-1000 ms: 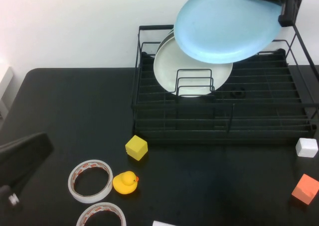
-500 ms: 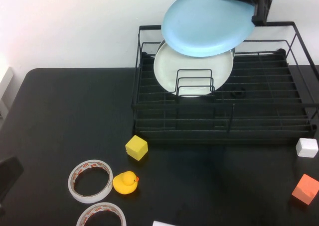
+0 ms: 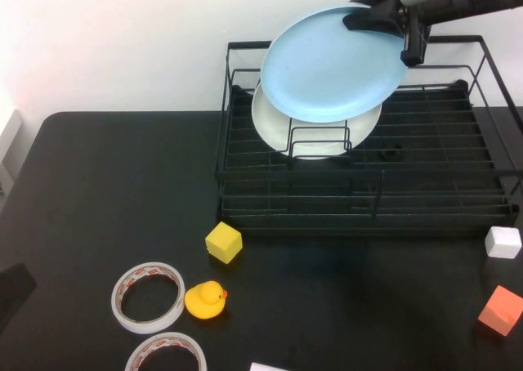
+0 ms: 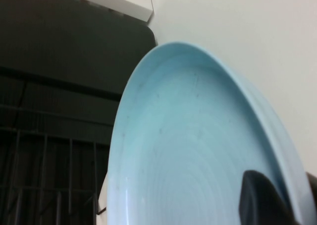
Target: Place plate on rack
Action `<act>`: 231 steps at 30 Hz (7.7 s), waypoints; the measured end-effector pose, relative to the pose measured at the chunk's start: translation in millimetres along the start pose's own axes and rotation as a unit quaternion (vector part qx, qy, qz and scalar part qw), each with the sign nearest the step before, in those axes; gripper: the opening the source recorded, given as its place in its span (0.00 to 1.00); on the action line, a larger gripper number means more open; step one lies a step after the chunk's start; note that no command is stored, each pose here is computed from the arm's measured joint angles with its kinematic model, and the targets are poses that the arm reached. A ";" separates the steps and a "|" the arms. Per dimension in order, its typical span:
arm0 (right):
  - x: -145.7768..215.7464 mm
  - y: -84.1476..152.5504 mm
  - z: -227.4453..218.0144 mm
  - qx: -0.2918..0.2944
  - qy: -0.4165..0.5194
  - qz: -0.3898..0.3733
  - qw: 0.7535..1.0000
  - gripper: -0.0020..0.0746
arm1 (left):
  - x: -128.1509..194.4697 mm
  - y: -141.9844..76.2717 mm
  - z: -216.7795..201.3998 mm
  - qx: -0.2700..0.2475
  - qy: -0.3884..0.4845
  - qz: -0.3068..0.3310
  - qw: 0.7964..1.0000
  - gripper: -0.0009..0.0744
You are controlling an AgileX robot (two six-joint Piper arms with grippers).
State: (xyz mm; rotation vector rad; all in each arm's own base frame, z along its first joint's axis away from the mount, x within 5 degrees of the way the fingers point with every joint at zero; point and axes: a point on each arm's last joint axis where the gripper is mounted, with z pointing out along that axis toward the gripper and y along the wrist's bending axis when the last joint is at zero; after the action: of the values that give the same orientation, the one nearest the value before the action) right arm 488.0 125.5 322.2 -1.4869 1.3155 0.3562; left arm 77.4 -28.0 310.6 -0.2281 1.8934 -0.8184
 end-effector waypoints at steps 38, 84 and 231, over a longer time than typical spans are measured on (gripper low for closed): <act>-5.5 6.5 12.9 -0.009 0.022 0.001 1.000 0.17 | 0.6 -2.1 0.0 0.011 0.003 -0.002 1.000 0.01; -241.6 66.3 -193.6 0.070 0.004 0.144 0.987 0.04 | 2.7 -4.4 -0.1 0.026 0.011 0.140 0.990 0.01; 35.5 422.7 -226.2 0.513 0.144 0.392 0.749 0.04 | 31.3 41.1 -7.0 -0.086 -0.189 0.252 0.945 0.01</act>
State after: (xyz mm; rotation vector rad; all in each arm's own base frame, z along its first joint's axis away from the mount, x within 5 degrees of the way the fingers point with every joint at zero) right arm 51.1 -6.0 170.8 0.0031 1.8961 -0.1214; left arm 64.8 -9.5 263.5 0.0017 1.5547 -0.2385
